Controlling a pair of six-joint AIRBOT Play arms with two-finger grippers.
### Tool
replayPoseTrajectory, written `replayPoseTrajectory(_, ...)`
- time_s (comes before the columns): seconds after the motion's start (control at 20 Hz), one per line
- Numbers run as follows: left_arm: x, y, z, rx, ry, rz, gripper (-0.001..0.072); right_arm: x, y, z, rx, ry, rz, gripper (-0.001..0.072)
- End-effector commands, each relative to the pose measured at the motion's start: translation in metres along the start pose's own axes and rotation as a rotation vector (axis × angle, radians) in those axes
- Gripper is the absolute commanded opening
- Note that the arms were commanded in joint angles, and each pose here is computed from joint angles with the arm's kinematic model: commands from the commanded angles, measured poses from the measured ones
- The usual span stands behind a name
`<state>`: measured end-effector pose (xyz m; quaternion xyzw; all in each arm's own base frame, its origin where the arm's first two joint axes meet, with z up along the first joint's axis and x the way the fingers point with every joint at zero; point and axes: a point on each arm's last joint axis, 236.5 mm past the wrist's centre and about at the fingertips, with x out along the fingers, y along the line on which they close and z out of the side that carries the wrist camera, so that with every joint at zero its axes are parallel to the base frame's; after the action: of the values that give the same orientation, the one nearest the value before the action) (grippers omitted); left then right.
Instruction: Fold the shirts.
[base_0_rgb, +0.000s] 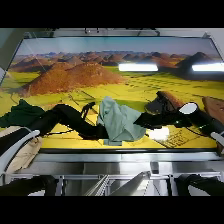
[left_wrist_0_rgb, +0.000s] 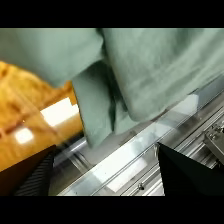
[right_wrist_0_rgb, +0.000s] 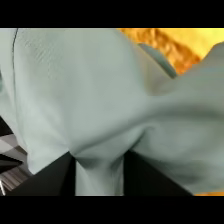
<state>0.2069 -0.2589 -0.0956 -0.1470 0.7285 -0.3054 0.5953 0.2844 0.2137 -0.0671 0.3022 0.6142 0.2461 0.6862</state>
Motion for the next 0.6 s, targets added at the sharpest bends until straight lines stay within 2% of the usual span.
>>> replayPoseTrajectory(0.0,0.035,-0.007,0.010,0.039,0.042,0.021,0.0540,0.012,0.036,0.016,0.000,-0.057,0.189,0.0221)
replayPoseTrajectory(0.05,0.042,-0.014,0.016,0.068,0.049,0.025,0.0350,0.008,0.048,0.020,-0.008,-0.079,0.234,0.0215)
replayPoseTrajectory(0.1,0.048,-0.021,0.021,0.099,0.056,0.031,0.0084,0.003,0.056,0.022,-0.028,-0.091,0.259,0.0034)
replayPoseTrajectory(0.15,0.051,-0.027,0.024,0.122,0.066,0.027,0.0018,-0.002,0.063,0.024,-0.043,-0.104,0.274,0.0016)
replayPoseTrajectory(0.3,0.021,-0.055,0.031,0.212,0.068,-0.011,0.0017,-0.041,0.086,0.032,-0.091,-0.162,0.345,0.0016)
replayPoseTrajectory(0.45,-0.075,-0.097,0.038,0.330,-0.059,-0.060,0.0017,-0.130,0.119,0.051,-0.186,-0.347,0.447,0.0016)
replayPoseTrajectory(0.55,-0.155,-0.127,0.028,0.416,-0.183,-0.078,0.0017,-0.213,0.144,0.066,-0.273,-0.565,0.496,0.0015)
